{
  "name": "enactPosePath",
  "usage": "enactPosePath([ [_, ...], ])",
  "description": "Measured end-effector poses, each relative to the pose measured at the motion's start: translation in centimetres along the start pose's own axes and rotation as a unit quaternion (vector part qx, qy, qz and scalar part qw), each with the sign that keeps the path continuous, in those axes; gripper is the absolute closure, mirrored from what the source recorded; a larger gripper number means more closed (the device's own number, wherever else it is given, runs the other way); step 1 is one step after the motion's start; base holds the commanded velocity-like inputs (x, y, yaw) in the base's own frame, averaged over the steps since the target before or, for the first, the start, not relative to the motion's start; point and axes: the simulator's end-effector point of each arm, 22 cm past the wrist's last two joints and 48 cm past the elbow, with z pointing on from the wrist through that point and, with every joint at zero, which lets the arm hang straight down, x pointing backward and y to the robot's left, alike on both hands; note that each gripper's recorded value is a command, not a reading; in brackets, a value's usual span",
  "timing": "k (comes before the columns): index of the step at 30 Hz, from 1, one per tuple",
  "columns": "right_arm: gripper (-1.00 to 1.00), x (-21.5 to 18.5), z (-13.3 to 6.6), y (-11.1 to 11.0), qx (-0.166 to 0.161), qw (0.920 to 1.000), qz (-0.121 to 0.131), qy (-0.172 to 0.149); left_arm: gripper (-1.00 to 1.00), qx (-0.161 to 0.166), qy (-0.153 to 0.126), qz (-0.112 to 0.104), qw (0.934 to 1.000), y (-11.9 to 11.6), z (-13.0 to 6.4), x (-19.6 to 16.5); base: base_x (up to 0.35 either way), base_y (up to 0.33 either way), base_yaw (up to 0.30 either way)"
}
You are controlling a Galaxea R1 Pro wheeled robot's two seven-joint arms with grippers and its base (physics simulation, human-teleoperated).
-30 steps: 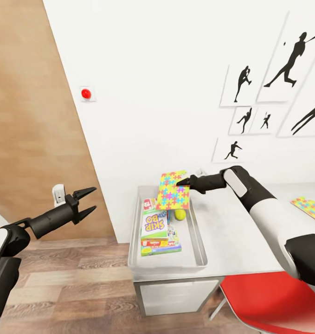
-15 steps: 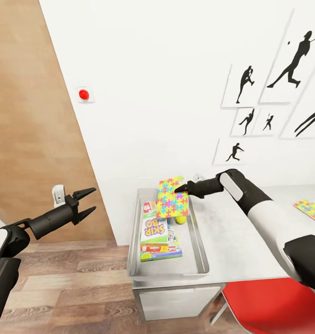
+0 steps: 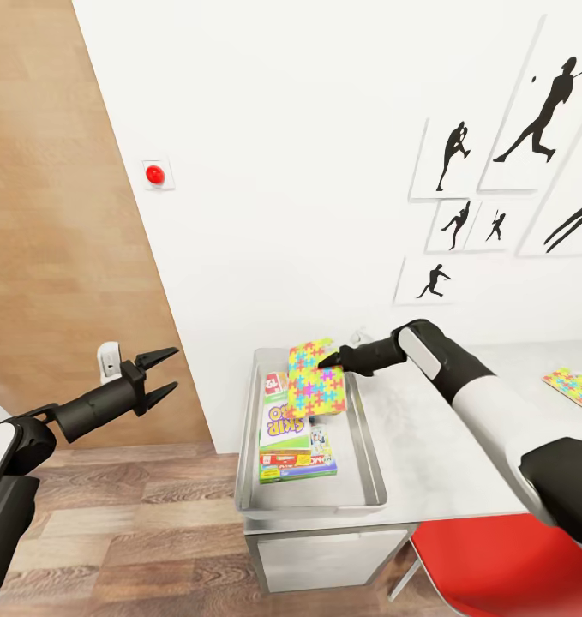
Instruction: Put all the toys in the child's room - the three board games (two on the bed and one on the table), the two jigsaw puzzles on the table, and the tennis ball on the table - inside the toy box on the table in the child's room.
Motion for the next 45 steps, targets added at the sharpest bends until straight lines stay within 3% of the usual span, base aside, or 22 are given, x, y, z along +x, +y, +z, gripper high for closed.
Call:
enactPosePath([
  [11, 1.0, 1.3, 2.3, 2.0, -0.012, 0.9997, -0.006, 0.021, -1.0, 0.0, 0.002, -0.001, 1.0, 0.1, 0.1, 0.2, 0.0, 0.0, 0.0],
  [25, 1.0, 1.1, 3.1, 3.6, -0.021, 0.9995, -0.008, 0.024, -1.0, -0.003, 0.002, -0.004, 1.0, 0.5, 0.0, 0.3, 0.0, 0.0, 0.009],
  [45, 1.0, 0.9, 4.3, 3.2, -0.025, 0.9992, -0.002, 0.03, -1.0, -0.014, 0.008, -0.012, 0.9998, 2.0, 0.6, 0.6, 0.0, 0.0, 0.007],
])
